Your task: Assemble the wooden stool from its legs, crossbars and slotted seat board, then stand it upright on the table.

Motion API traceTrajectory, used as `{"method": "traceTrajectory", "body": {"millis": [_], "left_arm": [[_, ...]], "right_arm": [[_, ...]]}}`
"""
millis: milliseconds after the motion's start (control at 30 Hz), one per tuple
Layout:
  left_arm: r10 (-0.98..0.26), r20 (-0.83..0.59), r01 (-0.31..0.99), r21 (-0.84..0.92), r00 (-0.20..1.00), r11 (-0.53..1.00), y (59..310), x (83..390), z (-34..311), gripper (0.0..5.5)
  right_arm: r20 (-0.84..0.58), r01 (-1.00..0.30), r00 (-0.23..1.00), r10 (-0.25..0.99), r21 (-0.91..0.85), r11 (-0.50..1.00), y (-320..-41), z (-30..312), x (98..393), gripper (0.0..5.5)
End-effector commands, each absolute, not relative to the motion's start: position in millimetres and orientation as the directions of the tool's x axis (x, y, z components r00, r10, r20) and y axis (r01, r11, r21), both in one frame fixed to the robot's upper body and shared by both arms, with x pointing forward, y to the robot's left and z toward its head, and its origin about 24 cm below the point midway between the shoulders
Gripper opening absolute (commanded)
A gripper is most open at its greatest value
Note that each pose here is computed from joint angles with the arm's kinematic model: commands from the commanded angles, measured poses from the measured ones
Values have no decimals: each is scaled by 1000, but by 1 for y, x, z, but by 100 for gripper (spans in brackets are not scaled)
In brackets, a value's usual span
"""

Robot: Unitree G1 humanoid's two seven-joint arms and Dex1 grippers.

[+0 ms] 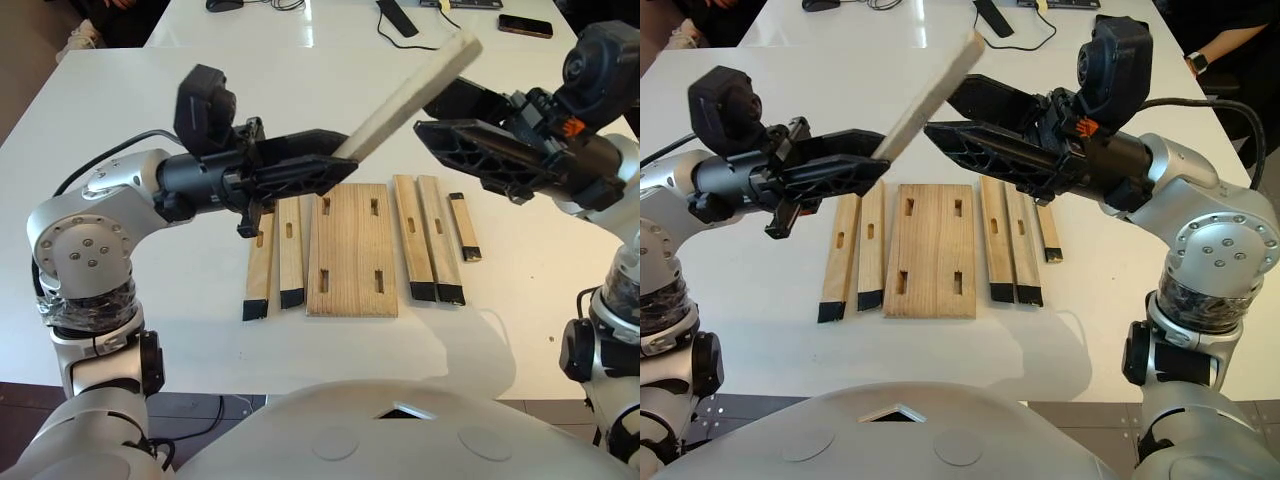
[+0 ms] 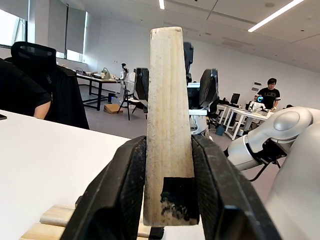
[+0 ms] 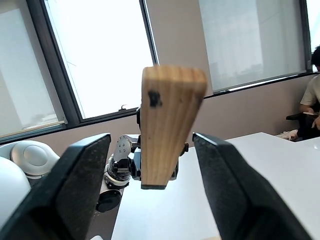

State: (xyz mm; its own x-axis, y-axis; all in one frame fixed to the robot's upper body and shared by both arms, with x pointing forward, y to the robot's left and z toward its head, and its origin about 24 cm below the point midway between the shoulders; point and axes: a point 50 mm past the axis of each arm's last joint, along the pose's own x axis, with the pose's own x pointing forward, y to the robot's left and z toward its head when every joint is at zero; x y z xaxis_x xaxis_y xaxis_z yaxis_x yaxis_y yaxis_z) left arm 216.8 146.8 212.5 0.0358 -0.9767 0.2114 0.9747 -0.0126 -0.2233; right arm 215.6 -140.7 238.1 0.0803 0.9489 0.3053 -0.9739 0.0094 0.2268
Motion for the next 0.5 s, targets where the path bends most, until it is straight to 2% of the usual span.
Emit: {"method": "traceTrajectory", "body": {"millis": [33,100,500], "left_arm": [[-992,127,980,-200,27,1,146,213,203,131],[-993,111,983,-184,33,12,145,212,201,131],[-993,109,987,-159,43,26,146,207,199,131]], "right_arm": [[239,-977,52,970,213,0,-139,239,211,305],[205,-977,60,977,214,15,-140,234,211,305],[124,-976,71,990,213,43,-146,222,210,134]]}}
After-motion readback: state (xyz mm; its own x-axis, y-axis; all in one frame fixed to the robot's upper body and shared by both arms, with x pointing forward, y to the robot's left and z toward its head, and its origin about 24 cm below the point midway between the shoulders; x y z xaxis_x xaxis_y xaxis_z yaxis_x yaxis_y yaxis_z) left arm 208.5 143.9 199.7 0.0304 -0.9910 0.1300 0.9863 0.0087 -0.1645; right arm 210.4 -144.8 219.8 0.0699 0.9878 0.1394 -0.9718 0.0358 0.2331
